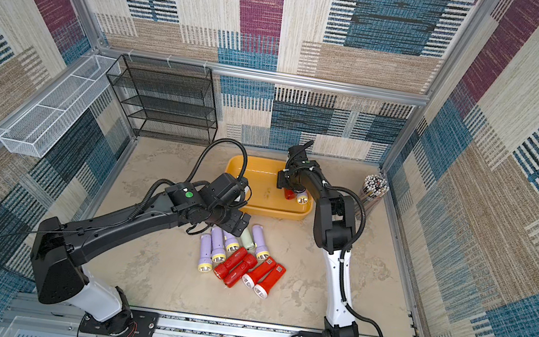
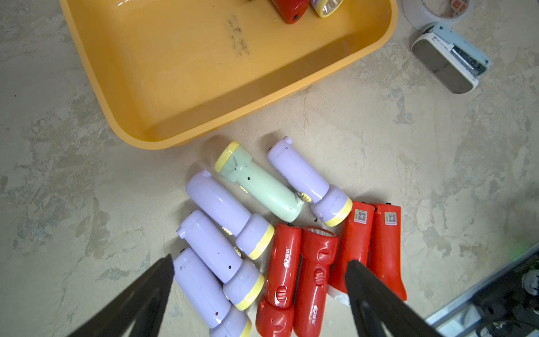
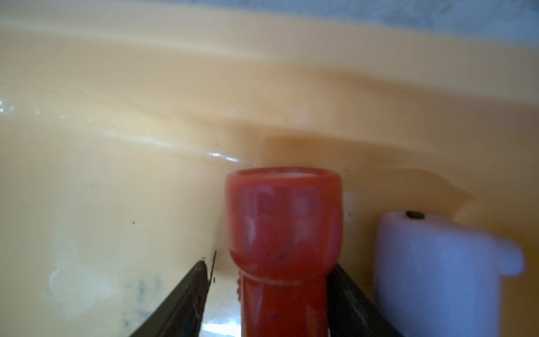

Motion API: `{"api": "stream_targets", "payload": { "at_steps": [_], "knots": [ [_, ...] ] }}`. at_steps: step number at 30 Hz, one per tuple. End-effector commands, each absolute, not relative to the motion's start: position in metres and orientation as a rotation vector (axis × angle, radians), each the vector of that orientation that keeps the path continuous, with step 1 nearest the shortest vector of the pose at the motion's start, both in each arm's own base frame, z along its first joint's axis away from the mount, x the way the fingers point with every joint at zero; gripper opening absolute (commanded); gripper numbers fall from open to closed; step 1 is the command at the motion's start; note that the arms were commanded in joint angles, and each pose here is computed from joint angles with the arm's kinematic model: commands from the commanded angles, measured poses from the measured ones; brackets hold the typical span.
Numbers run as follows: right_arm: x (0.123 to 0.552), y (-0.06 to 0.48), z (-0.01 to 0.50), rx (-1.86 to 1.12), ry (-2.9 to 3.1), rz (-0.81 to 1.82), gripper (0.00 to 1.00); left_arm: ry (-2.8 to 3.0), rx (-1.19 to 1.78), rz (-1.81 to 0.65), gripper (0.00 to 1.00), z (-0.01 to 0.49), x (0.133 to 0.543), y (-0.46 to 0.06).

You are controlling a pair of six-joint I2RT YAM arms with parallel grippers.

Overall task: Put the flashlights into the storage boxes
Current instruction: Place the flashlight at the storage box, then pick up the flashlight from the center of the board.

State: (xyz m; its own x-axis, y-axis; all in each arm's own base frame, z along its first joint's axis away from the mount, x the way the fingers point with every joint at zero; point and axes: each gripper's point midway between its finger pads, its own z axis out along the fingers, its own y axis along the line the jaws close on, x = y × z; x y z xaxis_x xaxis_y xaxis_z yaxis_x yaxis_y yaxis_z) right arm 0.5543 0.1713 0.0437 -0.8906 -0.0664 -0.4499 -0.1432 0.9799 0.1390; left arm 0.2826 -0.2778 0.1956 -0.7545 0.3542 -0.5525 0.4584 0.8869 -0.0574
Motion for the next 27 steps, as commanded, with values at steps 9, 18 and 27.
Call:
{"api": "stream_targets", "payload": {
  "at_steps": [9, 18, 27],
  "knots": [
    [0.545, 0.177, 0.120, -0.144, 2.543, 0.328, 0.78, 2.474, 0.551, -0.272, 0.95, 0.210, 0.277, -0.266],
    [0.505, 0.187, 0.160, -0.186, 2.482, 0.382, 0.78, 2.458, 0.504, -0.294, 0.95, 0.216, 0.265, -0.253],
    [0.419, 0.206, 0.162, -0.260, 2.487, 0.444, 0.75, 2.482, 0.475, -0.355, 0.95, 0.209, 0.252, -0.248]
  ]
}}
